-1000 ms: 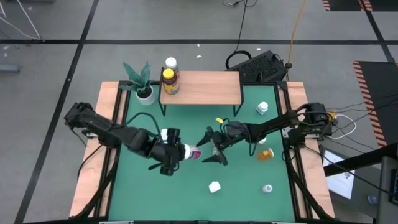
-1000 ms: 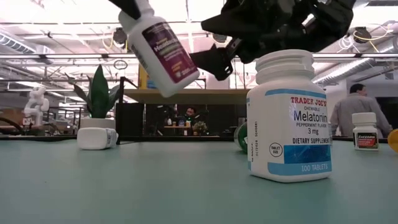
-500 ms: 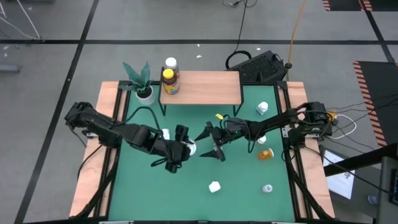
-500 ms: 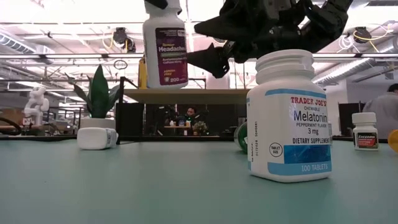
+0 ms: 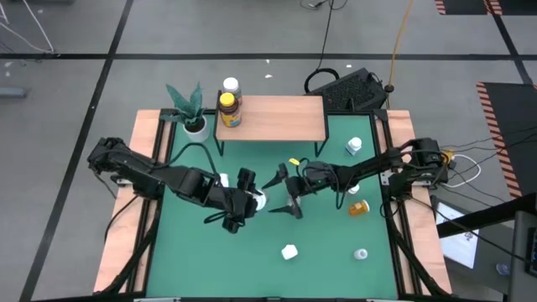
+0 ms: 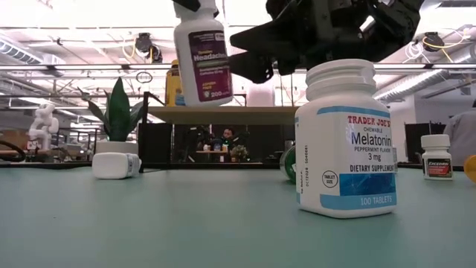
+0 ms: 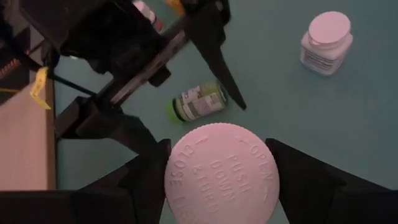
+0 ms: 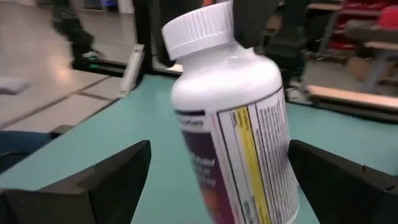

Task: Pick and place medicine bottles onto shelf by color
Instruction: Put the violet pill bottle on the shelf

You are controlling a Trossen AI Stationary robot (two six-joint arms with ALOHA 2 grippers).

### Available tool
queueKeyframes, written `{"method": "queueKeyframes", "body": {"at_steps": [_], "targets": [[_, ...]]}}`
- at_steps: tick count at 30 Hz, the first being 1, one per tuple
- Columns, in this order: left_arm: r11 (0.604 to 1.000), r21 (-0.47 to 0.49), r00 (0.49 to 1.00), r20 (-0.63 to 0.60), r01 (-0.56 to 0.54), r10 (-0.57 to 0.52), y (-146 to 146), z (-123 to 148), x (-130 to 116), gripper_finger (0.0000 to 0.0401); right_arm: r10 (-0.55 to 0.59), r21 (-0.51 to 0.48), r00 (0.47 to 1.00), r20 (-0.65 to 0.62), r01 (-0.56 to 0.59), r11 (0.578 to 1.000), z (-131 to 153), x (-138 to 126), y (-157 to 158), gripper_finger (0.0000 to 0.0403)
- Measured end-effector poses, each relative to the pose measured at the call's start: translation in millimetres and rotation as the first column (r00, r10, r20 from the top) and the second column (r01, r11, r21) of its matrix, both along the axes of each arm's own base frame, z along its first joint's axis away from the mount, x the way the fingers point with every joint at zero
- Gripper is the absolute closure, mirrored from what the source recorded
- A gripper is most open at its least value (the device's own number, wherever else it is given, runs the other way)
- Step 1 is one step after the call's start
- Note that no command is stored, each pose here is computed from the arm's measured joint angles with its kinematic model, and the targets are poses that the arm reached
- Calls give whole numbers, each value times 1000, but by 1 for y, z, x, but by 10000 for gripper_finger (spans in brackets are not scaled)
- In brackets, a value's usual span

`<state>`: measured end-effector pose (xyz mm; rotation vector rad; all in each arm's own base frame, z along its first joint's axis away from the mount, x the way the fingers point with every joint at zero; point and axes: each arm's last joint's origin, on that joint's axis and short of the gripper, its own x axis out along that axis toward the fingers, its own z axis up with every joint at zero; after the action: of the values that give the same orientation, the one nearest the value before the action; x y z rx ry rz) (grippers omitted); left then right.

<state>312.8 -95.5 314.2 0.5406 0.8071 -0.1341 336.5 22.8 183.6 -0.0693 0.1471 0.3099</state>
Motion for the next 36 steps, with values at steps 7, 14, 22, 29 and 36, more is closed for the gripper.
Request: {"method": "queueKeyframes", "body": {"at_steps": [7,14,22,29,36], "targets": [[998,-5,994,89,64,-64,3,7,9,151,-42,-9,999,21,42,999,-1,2,-1,27],[999,-20,995,98,29,-27,14,8,13,151,-46,-13,999,-9,46,999,-12,4,1,50],[956,-234,969,130,-178,212,23,10,17,143,-138,-42,990,1,137,990,-12,5,-1,136],[897,-287,904,170,-336,393,31,12,19,75,-243,-59,966,87,248,967,-12,-1,-2,148],[870,-321,874,189,-375,447,38,14,21,33,-272,18,927,257,277,961,-12,-23,-4,146]]}}
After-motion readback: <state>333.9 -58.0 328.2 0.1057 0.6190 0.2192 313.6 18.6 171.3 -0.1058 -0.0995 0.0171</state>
